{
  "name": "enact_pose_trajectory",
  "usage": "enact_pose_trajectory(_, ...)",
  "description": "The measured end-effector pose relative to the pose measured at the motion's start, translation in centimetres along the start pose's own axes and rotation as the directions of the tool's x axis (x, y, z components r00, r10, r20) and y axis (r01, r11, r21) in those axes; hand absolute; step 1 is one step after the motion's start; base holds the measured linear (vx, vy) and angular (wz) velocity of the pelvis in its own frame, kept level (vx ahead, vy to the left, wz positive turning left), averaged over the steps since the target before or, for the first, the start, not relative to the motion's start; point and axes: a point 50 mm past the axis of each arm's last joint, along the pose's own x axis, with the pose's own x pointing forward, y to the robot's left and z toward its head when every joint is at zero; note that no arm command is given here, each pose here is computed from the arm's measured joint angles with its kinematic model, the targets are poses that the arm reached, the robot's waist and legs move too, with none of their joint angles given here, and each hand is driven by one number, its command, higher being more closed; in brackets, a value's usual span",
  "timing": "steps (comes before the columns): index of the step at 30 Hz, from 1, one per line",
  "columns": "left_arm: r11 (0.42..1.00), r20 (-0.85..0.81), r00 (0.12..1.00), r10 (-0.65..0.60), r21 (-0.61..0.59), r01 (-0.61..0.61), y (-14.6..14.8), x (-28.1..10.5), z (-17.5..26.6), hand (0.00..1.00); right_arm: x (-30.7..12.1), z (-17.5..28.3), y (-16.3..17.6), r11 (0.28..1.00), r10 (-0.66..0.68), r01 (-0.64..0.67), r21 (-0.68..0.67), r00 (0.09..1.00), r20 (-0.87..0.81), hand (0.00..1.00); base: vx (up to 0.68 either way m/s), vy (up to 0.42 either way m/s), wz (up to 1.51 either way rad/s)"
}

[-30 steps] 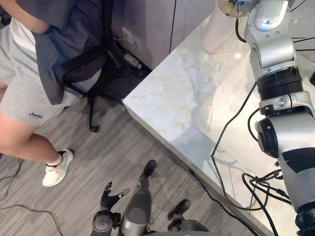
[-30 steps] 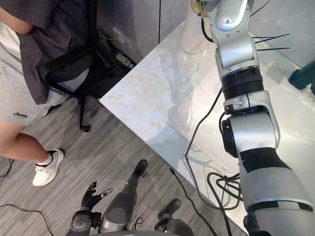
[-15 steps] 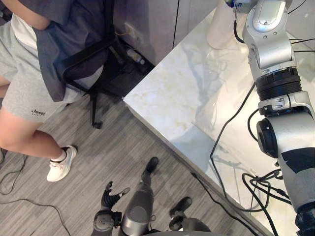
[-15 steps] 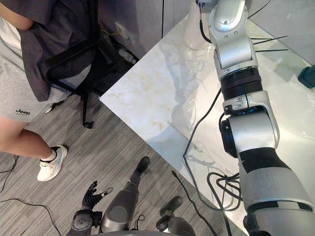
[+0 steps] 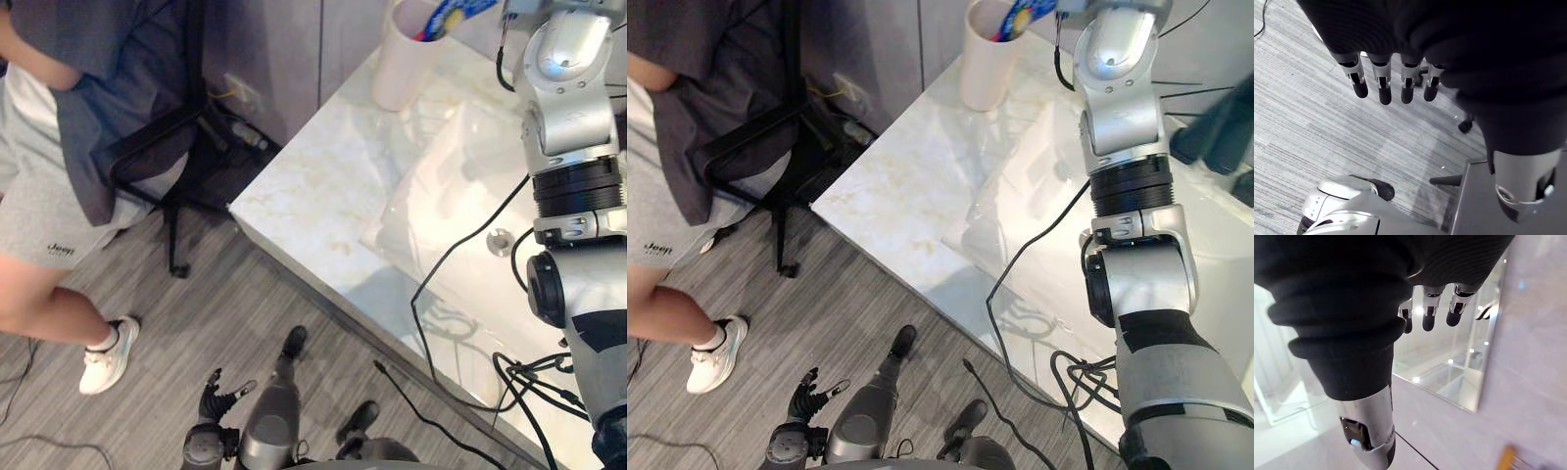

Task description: Organize washtable

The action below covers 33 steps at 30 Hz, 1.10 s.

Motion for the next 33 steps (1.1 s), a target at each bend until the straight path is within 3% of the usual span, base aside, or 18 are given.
enact_pose_trajectory(4,1.0,-0.044,0.999,0.016,0.003,-0.016,0.6,-0.1,-1.0,0.0,-1.5,0.7,-2.4,0.998,0.031,-0.026,-0.064,0.997,0.073,0.0,-0.01,0.02,-0.27)
enact_pose_trajectory(7,1.0,-0.051,0.998,0.026,0.0,-0.026,0.8,-0.1,-1.2,0.0,-3.3,1.0,-8.2,0.98,-0.117,0.135,-0.146,0.985,0.123,0.0,-0.04,0.01,-0.35)
enact_pose_trajectory(10,1.0,-0.095,0.995,0.02,0.005,-0.02,0.5,-0.4,-2.2,0.0,-6.2,0.3,-15.5,0.894,-0.338,0.356,-0.273,0.934,0.113,0.0,-0.07,0.019,-0.47)
enact_pose_trajectory(12,1.0,-0.133,0.991,0.026,-0.002,-0.027,0.6,-1.0,-3.3,0.0,-11.0,-0.3,-21.4,0.768,-0.509,0.489,-0.414,0.858,0.07,0.0,-0.05,0.029,-0.59)
enact_pose_trajectory(13,0.999,-0.15,0.988,0.031,-0.011,-0.033,0.6,-1.2,-3.7,0.0,-12.6,-0.4,-22.7,0.733,-0.549,0.509,-0.452,0.835,0.051,0.0,-0.01,0.006,-0.49)
enact_pose_trajectory(15,0.998,-0.208,0.977,0.046,-0.033,-0.054,0.7,-1.7,-4.9,0.0,-20.1,-1.0,-26.6,0.577,-0.712,0.542,-0.61,0.7,-0.051,0.0,0.03,-0.011,-0.43)
enact_pose_trajectory(17,0.997,-0.222,0.974,0.052,-0.042,-0.063,0.7,-1.9,-5.2,0.0,-27.0,-1.4,-28.1,0.494,-0.789,0.426,-0.758,0.587,-0.184,0.0,0.02,-0.025,-0.41)
enact_pose_trajectory(19,0.995,-0.231,0.971,0.057,-0.072,-0.075,0.3,-2.0,-5.3,0.0,-36.8,-0.3,-27.9,0.455,-0.857,0.191,-0.87,0.359,-0.37,0.0,0.02,-0.039,-0.41)
enact_pose_trajectory(21,0.994,-0.229,0.972,0.05,-0.08,-0.07,0.0,-2.1,-5.2,0.0,-41.3,0.7,-26.8,0.463,-0.873,0.082,-0.882,0.215,-0.438,0.0,0.02,-0.018,-0.17)
enact_pose_trajectory(22,0.994,-0.221,0.974,0.043,-0.092,-0.065,-0.4,-2.1,-5.0,0.0,-45.1,1.7,-25.3,0.501,-0.862,-0.013,-0.865,0.078,-0.501,0.0,0.03,-0.015,-0.12)
enact_pose_trajectory(24,0.992,-0.201,0.979,0.03,-0.115,-0.054,-1.2,-2.1,-4.4,0.0,-49.9,2.8,-22.3,0.606,-0.795,-0.1,-0.789,-0.123,-0.594,0.0,-0.01,-0.012,-0.11)
enact_pose_trajectory(25,0.99,-0.19,0.982,0.014,-0.134,-0.04,-2.0,-2.0,-4.0,0.0,-53.0,3.4,-19.4,0.704,-0.701,-0.112,-0.701,-0.271,-0.66,0.0,-0.04,-0.013,-0.08)
enact_pose_trajectory(26,0.99,-0.187,0.982,0.008,-0.136,-0.034,-2.1,-2.0,-3.8,0.0,-54.0,3.6,-18.3,0.738,-0.662,-0.116,-0.665,-0.318,-0.679,0.0,-0.05,-0.01,-0.05)
enact_pose_trajectory(27,0.989,-0.181,0.983,-0.022,-0.15,-0.005,-2.9,-2.0,-3.5,0.0,-56.1,4.2,-16.2,0.813,-0.56,-0.113,-0.571,-0.42,-0.714,0.0,-0.05,0.003,0.0)
enact_pose_trajectory(33,0.992,-0.161,0.985,-0.053,-0.126,0.033,-3.4,-1.6,-2.9,0.0,-61.0,7.7,-14.3,0.908,-0.377,-0.124,-0.399,-0.655,-0.655,0.0,0.01,0.005,0.03)
